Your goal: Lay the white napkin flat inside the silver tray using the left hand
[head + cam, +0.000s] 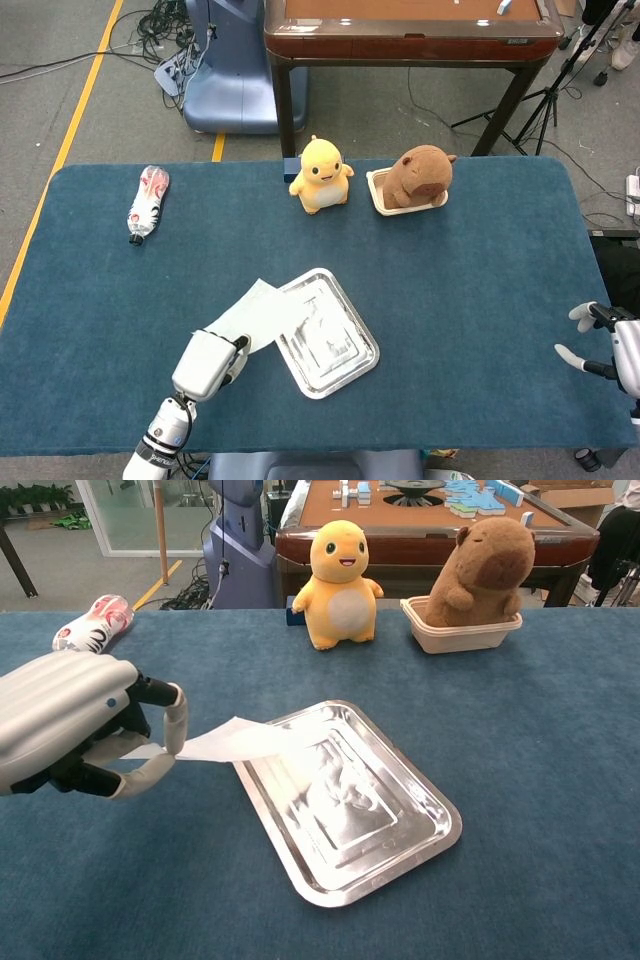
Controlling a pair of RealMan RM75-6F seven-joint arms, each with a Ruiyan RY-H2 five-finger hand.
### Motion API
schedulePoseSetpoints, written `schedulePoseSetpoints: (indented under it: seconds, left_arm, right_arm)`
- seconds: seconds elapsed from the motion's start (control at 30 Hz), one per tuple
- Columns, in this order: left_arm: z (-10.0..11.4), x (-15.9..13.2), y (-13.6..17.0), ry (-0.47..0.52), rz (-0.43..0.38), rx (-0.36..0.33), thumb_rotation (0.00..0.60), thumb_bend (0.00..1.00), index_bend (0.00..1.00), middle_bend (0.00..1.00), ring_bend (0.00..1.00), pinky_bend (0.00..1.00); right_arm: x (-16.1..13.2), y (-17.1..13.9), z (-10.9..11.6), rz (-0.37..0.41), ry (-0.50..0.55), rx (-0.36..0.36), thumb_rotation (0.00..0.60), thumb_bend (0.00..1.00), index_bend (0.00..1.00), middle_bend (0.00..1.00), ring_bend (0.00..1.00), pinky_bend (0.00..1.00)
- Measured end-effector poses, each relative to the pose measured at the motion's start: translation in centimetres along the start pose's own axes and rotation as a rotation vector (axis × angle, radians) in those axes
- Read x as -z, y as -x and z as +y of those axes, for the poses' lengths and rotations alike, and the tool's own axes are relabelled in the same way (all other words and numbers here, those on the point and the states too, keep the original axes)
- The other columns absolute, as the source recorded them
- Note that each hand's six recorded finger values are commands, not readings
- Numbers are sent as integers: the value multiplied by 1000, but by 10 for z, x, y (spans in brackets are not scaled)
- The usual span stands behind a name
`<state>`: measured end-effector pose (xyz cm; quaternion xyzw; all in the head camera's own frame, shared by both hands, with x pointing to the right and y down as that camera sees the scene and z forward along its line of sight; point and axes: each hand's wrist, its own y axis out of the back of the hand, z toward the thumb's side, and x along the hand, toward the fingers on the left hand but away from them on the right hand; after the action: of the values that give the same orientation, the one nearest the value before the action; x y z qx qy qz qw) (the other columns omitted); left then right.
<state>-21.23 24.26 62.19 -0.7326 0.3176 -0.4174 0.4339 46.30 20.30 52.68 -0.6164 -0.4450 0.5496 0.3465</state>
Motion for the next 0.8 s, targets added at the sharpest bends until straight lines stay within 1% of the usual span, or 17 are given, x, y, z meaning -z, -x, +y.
schedulePoseSetpoints:
  seconds: [0.4, 0.63, 0.8]
  left_arm:
    - [0, -13, 2, 88, -107, 1, 600, 469, 716, 1000, 997, 1000]
    - [-4, -20, 2, 171, -204, 29, 600, 469, 716, 1000, 997, 1000]
    - [-5, -22, 1, 236, -251, 48, 600, 469, 716, 1000, 997, 1000]
  right_arm:
    - [1, 0, 1, -3, 1, 1, 600, 12, 474, 580, 499, 698]
    - [1, 0, 1, -3, 0, 1, 600, 12, 474, 580, 499, 698]
    - [1, 0, 0, -3, -1, -1, 600, 13, 474, 580, 499, 698]
